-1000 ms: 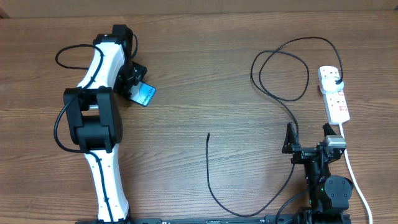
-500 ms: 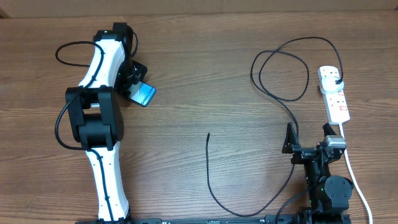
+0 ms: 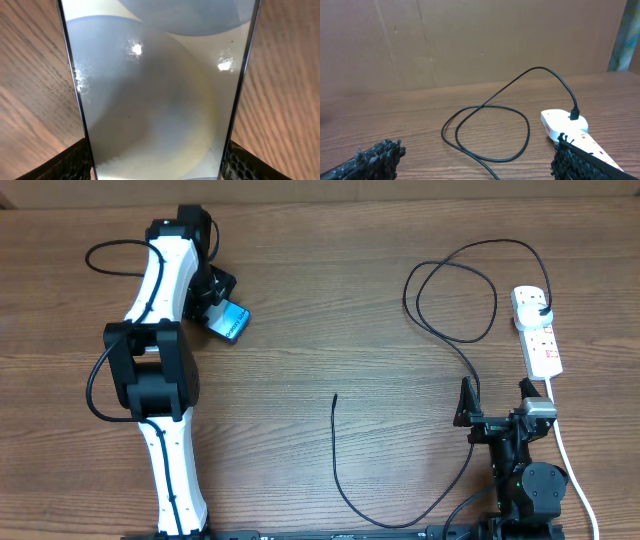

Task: Plug charger to phone and switch on socket
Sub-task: 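Lift the phone with the left gripper and move it rightward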

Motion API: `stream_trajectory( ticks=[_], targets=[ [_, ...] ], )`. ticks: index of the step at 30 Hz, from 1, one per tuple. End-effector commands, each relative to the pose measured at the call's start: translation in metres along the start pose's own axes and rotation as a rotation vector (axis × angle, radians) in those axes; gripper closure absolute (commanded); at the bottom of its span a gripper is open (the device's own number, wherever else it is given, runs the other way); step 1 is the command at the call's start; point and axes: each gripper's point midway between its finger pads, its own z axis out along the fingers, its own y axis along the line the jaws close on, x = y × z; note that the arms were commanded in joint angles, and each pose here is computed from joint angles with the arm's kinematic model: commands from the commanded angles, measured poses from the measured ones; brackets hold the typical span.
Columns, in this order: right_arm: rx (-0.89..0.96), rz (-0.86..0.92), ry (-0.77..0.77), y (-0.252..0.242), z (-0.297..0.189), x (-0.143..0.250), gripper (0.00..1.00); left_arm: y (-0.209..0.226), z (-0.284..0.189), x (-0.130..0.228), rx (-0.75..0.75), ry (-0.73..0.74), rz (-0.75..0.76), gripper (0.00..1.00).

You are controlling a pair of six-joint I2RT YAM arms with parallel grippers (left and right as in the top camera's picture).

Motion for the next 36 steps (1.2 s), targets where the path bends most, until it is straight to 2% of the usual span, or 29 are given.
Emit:
stream_trajectory(
  ticks=[1, 12, 22, 36],
  targets=[
    [0.008, -0.001, -0.003, -0.001, 0.0, 0.002, 0.0, -0.01, -0.017, -0.007, 0.042, -0.018, 0.019, 0.96],
    [0.008, -0.001, -0.003, -0.001, 0.0, 0.002, 0.0, -0.02, -0.051, -0.003, 0.1, 0.007, 0.039, 0.96],
    [0.008, -0.001, -0.003, -0.001, 0.0, 0.002, 0.0, -0.048, -0.074, 0.028, 0.273, 0.187, 0.097, 0.96],
    [0.008, -0.001, -0.003, -0.001, 0.0, 0.002, 0.0, -0.076, -0.102, 0.102, 0.454, 0.494, 0.227, 0.96]
  ],
)
